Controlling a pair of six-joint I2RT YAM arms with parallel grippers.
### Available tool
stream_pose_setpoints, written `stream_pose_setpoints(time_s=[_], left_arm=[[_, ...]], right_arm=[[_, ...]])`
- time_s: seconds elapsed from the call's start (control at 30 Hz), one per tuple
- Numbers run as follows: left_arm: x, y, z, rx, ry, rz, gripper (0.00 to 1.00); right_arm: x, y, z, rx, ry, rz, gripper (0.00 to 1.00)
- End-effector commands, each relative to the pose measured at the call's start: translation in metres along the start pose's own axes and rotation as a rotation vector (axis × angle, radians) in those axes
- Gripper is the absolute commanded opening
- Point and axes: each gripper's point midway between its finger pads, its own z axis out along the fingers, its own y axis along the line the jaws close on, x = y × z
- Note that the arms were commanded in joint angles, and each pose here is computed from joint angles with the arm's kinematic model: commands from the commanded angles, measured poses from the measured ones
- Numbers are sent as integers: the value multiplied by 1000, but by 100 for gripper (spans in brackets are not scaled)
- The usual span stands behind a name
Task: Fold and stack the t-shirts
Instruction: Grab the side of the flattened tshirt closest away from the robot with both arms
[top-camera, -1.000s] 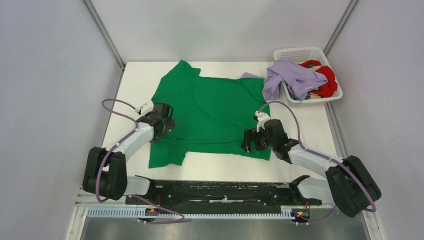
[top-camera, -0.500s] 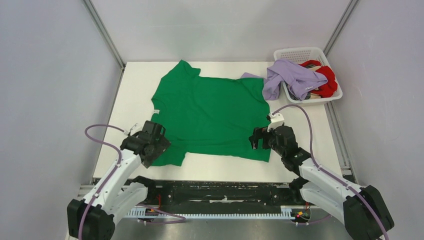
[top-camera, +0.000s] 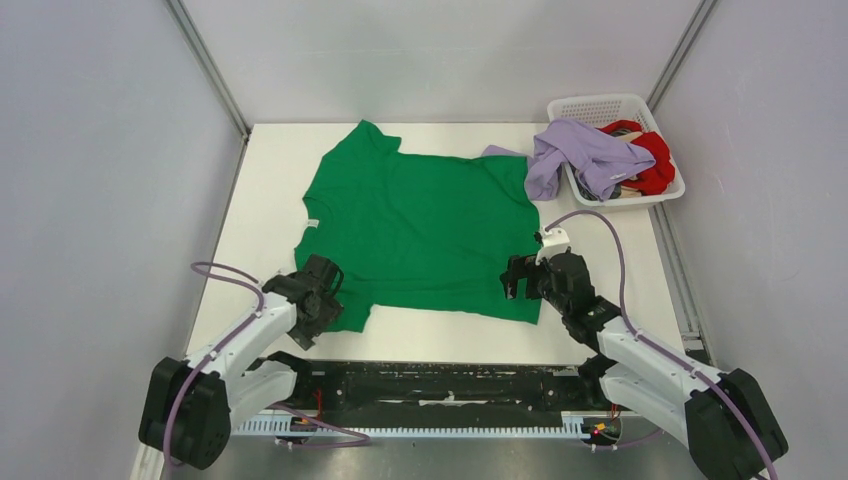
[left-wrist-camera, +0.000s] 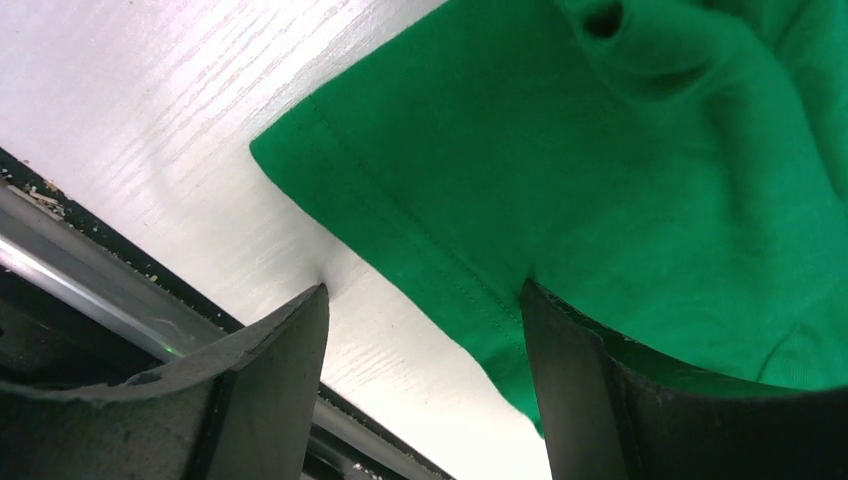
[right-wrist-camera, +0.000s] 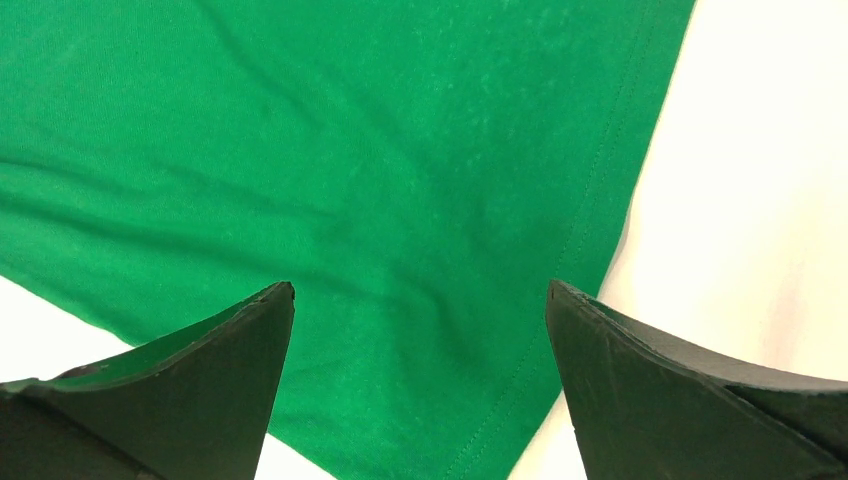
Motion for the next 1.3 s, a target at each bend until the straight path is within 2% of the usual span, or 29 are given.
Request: stream_pose_setpoints(time_s=[0.0, 0.2, 0.43, 0.77, 0.83, 0.97, 1.13, 1.27], left_arm=[[-15, -24, 13, 58, -85, -93, 76], [-15, -29, 21, 44, -85, -87, 70], [-12, -38, 32, 52, -71, -83, 55], [-15, -50, 35, 44, -65, 10, 17], [-14, -56, 35, 69, -58, 32, 4], [-11, -61, 31, 90, -32, 60, 2], [-7, -55, 18, 112, -5, 84, 2], [-5, -42, 3, 104, 8, 102, 2]], right_arm=[[-8, -4, 3, 21, -34, 12, 98], [-7, -6, 3, 35, -30, 8, 98], [-6, -9, 4, 49, -25, 6, 98], [3, -21, 3, 108, 5, 4, 98], [9, -27, 0, 138, 22, 4, 98], [23, -40, -9, 204, 100, -4, 98], [44, -40, -22, 205, 207, 4, 98], [59, -15, -30, 62, 306, 10, 87]])
